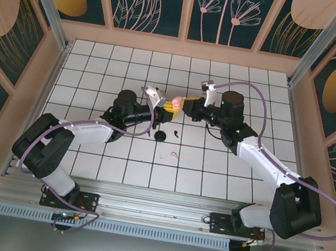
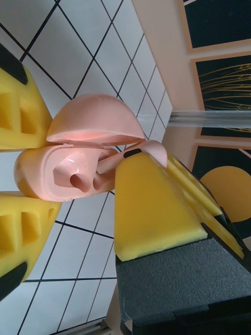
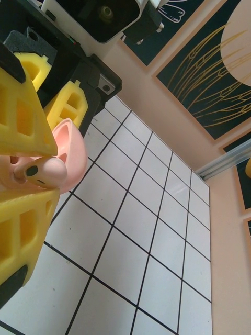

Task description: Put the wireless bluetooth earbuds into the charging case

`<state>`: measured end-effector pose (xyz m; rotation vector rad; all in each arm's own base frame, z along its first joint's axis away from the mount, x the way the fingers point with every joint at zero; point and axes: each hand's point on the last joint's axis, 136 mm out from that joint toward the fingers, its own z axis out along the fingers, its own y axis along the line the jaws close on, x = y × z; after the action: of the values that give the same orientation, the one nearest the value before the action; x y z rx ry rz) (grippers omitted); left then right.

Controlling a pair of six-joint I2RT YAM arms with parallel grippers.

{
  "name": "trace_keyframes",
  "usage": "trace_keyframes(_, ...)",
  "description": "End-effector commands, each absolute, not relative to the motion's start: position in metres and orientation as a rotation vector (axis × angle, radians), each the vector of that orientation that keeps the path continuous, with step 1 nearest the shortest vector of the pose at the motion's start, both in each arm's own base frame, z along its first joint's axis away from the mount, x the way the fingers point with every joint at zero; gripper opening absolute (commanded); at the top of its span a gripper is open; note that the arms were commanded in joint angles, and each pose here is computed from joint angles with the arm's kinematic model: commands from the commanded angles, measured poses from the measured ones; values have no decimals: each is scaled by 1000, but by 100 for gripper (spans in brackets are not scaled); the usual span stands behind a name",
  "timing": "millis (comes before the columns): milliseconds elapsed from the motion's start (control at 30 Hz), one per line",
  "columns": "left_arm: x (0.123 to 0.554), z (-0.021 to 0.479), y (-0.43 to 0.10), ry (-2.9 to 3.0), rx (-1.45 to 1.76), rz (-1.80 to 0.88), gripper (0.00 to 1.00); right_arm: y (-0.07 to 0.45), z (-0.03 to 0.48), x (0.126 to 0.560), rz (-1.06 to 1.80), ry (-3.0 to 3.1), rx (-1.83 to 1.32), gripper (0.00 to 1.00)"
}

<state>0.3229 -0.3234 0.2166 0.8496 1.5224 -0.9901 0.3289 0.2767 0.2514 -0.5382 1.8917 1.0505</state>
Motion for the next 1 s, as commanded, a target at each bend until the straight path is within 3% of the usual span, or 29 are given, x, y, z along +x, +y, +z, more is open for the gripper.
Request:
trace_keyframes(0,321,249,-324,1421,848,-989,14,279,266,320,1058,1855,-586,23)
trace_keyframes(433,320,247,-324,1427,858,-988,14,273,287,317,1097,1799,-570,39)
trace_keyframes(633,320,247,-324,1431,861,-984,14,268,292,319,1108,1806,-541,41)
trace_keyframes(967,329,229,-322,1521,831,-954,14,227,214,334,917,2257,-349,38)
